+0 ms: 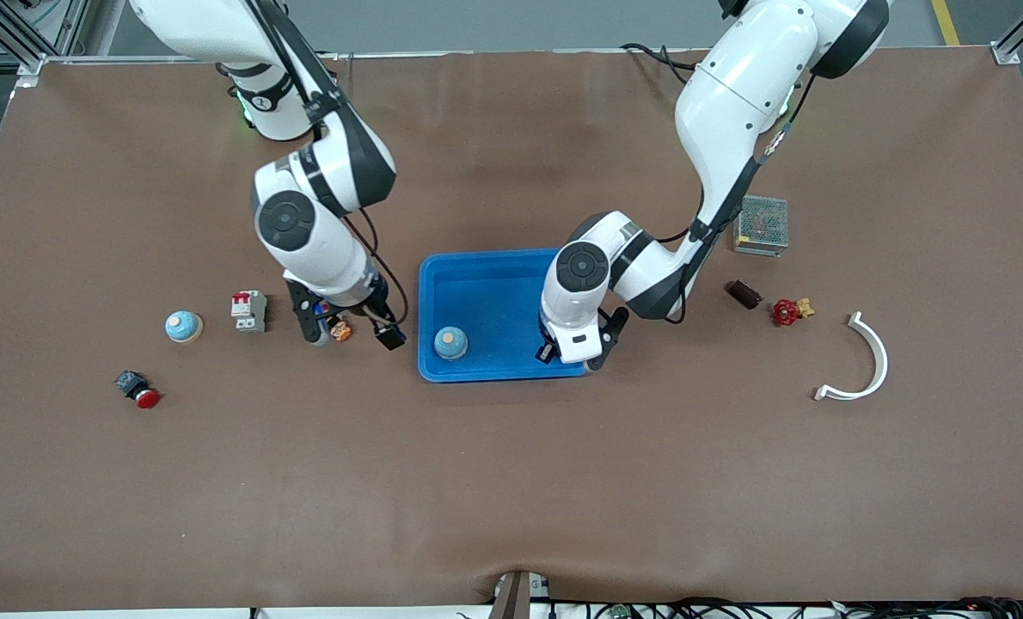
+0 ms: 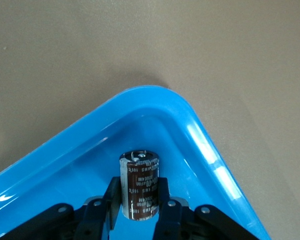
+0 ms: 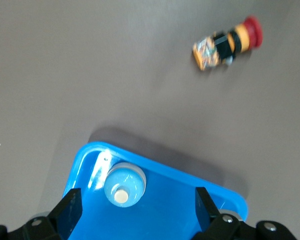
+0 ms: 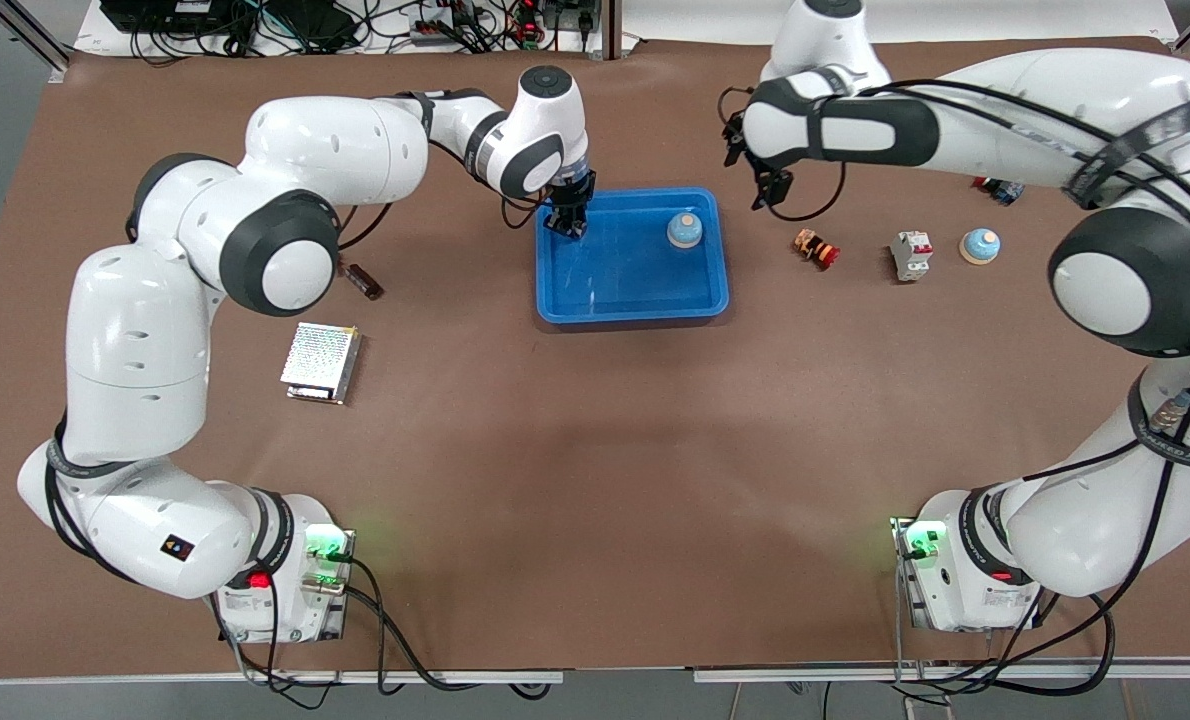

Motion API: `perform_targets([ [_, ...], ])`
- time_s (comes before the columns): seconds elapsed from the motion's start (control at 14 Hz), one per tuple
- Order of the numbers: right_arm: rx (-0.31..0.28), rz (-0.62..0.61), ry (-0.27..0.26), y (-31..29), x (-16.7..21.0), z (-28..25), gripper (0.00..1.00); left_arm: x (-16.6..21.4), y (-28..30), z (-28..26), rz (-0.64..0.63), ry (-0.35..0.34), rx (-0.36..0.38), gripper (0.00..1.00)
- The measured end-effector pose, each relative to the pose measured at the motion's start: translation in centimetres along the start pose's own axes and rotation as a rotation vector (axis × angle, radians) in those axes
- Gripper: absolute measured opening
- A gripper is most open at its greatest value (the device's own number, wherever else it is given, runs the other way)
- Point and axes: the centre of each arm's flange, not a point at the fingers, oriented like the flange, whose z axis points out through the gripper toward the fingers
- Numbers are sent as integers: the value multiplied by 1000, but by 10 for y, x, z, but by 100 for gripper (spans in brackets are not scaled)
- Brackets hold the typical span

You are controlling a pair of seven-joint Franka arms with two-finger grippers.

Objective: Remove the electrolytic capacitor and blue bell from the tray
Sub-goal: 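Return both grippers to the tray and grasp the remaining bell and capacitor, then carry the bell with the right gripper while the left gripper carries the capacitor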

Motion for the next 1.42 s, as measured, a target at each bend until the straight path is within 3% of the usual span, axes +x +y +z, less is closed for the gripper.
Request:
perform_targets([
  [0.28,-7,66,1,-21,-27,29,100,-3,8,-22,25,5,-19,34],
  [0.57,-17,100,14,-38,-36,58,100,10,12,-91,177,45,4,34],
  [0.93,-49,96,40,-40,-33,91,100,85,4,-158,273,82,78,34],
  [1.42,-48,85,50,-36,-51,109,100,167,-16,-162,237,73,182,34],
])
